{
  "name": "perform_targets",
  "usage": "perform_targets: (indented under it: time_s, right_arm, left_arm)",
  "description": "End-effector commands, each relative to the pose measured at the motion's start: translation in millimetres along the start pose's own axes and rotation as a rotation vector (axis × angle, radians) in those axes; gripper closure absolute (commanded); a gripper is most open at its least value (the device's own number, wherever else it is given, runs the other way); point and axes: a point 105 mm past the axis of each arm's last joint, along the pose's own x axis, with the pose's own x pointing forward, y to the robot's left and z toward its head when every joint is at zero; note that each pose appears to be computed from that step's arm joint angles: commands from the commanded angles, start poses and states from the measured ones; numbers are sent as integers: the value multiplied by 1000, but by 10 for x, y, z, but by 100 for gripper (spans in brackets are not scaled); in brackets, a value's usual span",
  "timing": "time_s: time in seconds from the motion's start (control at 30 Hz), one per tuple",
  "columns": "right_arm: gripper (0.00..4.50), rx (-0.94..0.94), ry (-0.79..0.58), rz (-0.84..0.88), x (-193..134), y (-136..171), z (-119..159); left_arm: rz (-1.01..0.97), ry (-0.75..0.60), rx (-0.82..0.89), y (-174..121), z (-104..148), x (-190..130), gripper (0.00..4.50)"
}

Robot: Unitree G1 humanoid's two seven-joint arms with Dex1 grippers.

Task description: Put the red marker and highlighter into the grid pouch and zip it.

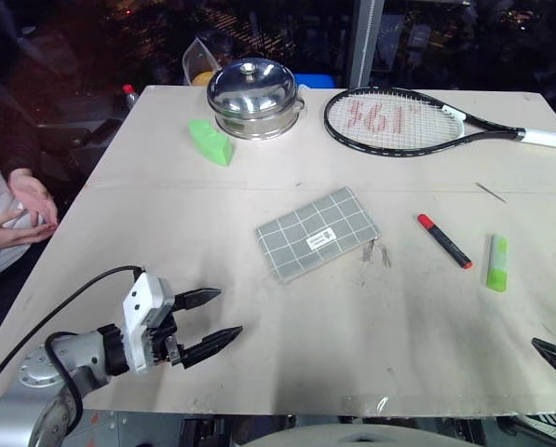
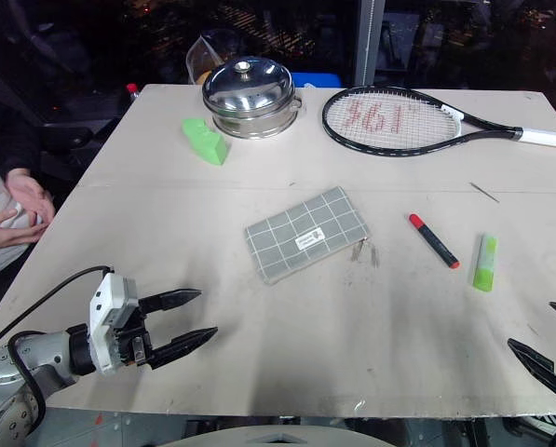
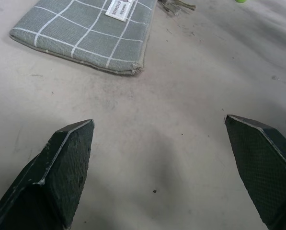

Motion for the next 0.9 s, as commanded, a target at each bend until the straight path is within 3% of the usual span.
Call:
perform_targets:
  time_s: [0.03, 0.23, 0.37, 0.47, 0.53, 0.7, 0.9]
  right_arm:
    - [0, -22, -74, -10, 112, 34, 172]
    - [0, -29, -218, 80, 375, 271, 529]
    - [0, -32, -316, 301, 513, 692, 843]
    - [0, -77, -354, 459, 626, 957, 1052]
    - [0, -104, -363, 491, 681, 1016, 1086]
    - [0, -85, -365, 458, 698, 1023, 1021]
    - [0, -75, -367, 416, 651, 1075, 949]
  left_arm:
    - [28, -42, 30, 65, 150, 3, 7]
    - [93, -54, 147, 217, 335, 199, 7]
    - [72, 98, 440, 279, 270, 316, 7]
    - [21, 142, 722, 343, 302, 480, 7]
    - [9, 165, 901, 400, 270, 618, 7]
    - [65, 159, 1133, 576, 260, 939, 7]
    - [17, 54, 1203, 488, 359, 1422, 7]
